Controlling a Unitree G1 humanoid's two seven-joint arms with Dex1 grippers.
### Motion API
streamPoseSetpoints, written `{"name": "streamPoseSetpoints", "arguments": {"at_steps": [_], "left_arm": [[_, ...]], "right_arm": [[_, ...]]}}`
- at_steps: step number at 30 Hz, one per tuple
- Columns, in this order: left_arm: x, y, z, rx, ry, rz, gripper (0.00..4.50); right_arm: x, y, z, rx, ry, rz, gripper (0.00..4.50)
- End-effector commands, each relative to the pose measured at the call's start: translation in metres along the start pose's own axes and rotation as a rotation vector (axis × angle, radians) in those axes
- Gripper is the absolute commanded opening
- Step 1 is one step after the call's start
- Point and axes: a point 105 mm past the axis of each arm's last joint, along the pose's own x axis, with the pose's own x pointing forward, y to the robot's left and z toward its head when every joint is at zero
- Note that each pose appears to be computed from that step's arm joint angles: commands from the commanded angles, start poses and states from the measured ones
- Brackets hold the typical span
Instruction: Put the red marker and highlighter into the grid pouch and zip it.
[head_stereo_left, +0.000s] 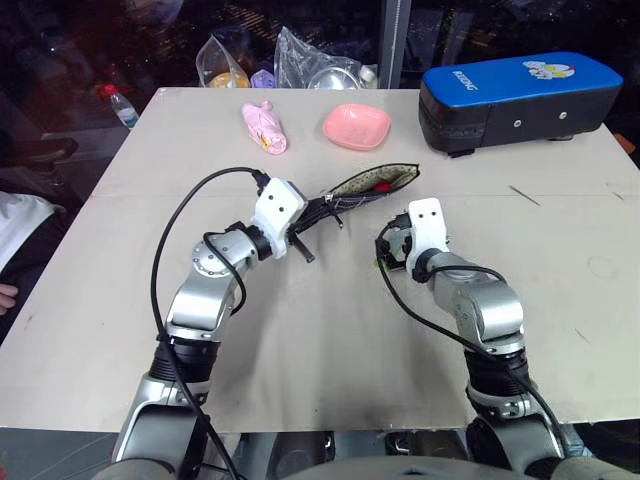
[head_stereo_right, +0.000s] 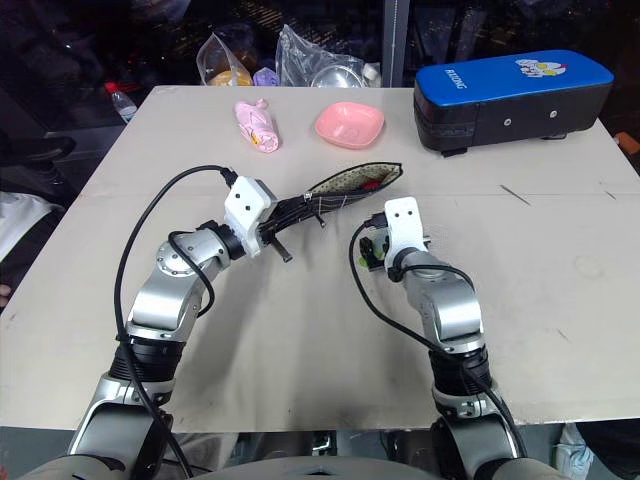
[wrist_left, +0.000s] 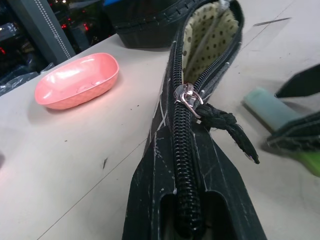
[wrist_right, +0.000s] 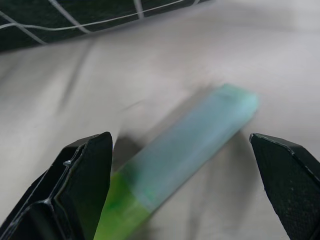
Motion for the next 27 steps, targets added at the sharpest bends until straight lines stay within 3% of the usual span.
{"name": "streamPoseSetpoints", "arguments": {"at_steps": [1, 3, 7, 12, 20, 25, 27], "left_arm": [[-0.002, 0.002, 0.007, 0.037, -0.026, 0.013, 0.0], [-0.002, 0.001, 0.007, 0.039, -0.025, 0.012, 0.0], [-0.002, 0.001, 0.007, 0.041, -0.024, 0.013, 0.0], [-0.001, -0.002, 0.007, 0.041, -0.024, 0.009, 0.0], [0.001, -0.005, 0.007, 0.038, -0.028, -0.002, 0.0], [0.003, -0.007, 0.008, 0.034, -0.031, -0.01, 0.0], [0.004, -0.009, 0.009, 0.033, -0.035, -0.02, 0.0]], "right_arm": [[0.002, 0.011, -0.017, 0.034, 0.094, 0.046, 4.44], [0.003, 0.015, -0.019, 0.037, 0.104, 0.063, 4.44], [0.002, 0.015, -0.018, 0.016, 0.097, 0.074, 2.74], [-0.004, 0.005, -0.009, -0.01, 0.068, 0.055, 0.25], [-0.028, -0.045, 0.032, -0.058, -0.059, -0.053, 0.23], [-0.054, -0.083, 0.073, -0.312, -0.228, -0.11, 0.23], [-0.07, -0.089, 0.095, -0.599, -0.323, -0.087, 0.23]]}}
